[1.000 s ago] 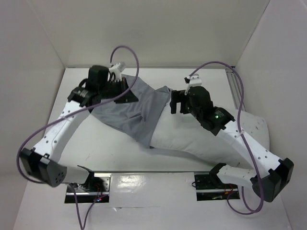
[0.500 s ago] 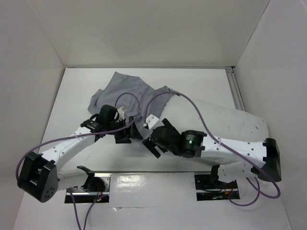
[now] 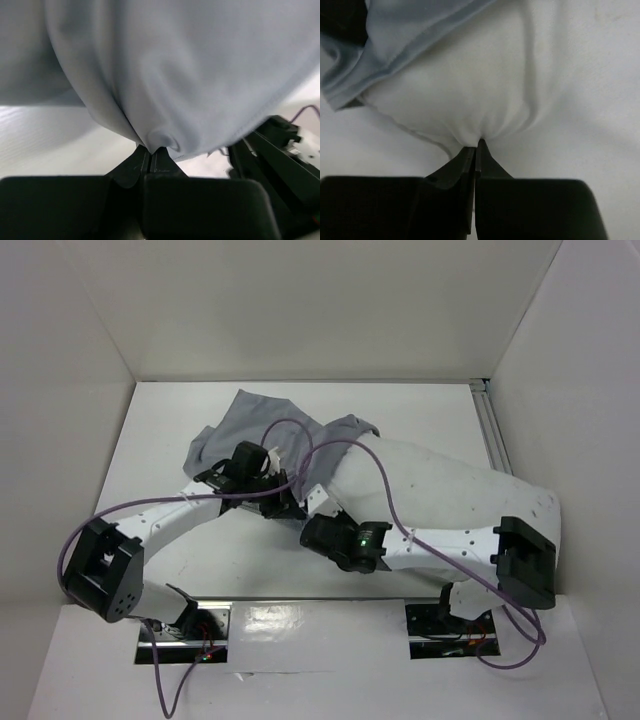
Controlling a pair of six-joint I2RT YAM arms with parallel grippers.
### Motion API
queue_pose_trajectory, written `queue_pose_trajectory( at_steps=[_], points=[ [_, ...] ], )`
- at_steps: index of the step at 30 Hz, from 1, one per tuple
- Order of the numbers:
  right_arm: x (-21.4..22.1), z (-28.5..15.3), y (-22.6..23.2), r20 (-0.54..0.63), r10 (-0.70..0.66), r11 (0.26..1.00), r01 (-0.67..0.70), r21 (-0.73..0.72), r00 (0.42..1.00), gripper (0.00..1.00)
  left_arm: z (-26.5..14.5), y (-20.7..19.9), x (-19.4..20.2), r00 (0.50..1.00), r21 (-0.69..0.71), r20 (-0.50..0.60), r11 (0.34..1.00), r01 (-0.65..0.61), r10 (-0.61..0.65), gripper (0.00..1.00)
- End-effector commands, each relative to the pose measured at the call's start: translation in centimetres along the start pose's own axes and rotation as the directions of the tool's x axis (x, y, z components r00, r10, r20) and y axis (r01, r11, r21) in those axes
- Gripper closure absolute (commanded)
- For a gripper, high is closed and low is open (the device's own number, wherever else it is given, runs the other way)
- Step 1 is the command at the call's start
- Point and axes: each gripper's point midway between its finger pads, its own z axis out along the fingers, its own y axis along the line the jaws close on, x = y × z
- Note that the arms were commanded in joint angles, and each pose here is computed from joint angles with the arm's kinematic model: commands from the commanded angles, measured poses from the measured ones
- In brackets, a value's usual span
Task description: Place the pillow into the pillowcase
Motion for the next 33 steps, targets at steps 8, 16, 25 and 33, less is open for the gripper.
queue_pose_trajectory(
  at_steps=[8,16,25,33],
  points=[
    [-9.4,0.8,-9.9,0.173,0.445,0.892,-0.452,0.003,0.879,1.00,-7.1,-8.3,-3.3,0.973,0.072,0.066,0.972,-0.225,0.221,1.00],
    [-11.8,2.6,-11.6,0.128,0.468,0.883,-0.468,-0.039,0.874,1.00,-7.3,-9.3,-4.5,0.964,0.086,0.067,0.961,-0.261,0.256,0.91],
    [-12.1,3.6,-10.9,0.076,0.511,0.851,-0.492,-0.186,0.856,1.00,-7.0,-4.0,-3.5,0.921,-0.205,0.278,0.953,-0.222,0.274,0.70],
    [-12.4,4.2,-10.8,0.064,0.486,0.862,-0.466,-0.200,0.872,1.00,-2.9,-2.1,-0.6,0.941,-0.143,0.265,0.973,-0.180,0.212,0.14]
  ],
)
